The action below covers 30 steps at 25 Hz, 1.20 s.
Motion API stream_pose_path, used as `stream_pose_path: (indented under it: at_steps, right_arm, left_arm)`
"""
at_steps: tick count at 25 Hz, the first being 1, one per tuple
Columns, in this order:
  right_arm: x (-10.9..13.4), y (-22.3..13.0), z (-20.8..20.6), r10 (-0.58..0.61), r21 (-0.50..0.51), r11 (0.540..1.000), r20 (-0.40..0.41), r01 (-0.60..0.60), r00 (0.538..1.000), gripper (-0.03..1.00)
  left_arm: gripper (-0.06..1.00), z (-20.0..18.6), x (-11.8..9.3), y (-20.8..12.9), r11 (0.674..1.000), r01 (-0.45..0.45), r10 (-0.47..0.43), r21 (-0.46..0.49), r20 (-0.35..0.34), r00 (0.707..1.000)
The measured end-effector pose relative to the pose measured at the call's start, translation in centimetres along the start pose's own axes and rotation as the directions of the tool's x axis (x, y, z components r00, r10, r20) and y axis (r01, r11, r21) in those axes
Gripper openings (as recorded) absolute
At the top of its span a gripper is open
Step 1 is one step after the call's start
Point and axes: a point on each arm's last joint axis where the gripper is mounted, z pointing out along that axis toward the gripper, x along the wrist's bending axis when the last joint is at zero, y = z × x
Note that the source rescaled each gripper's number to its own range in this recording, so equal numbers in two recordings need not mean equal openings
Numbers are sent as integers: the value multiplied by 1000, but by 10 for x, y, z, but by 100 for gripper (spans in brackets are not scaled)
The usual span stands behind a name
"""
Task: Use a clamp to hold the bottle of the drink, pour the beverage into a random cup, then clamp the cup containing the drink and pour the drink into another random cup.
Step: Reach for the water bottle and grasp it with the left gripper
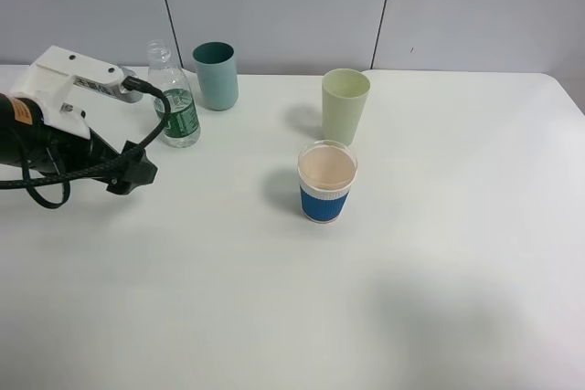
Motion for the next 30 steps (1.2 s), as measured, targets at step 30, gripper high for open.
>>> stream_pose_path:
  at_steps: [30]
  right_arm:
    - [0, 0, 0, 0, 0, 1000, 0, 0, 1000, 100]
  left_arm:
    - [100, 76, -5, 17, 884, -39, 53, -467, 16, 998]
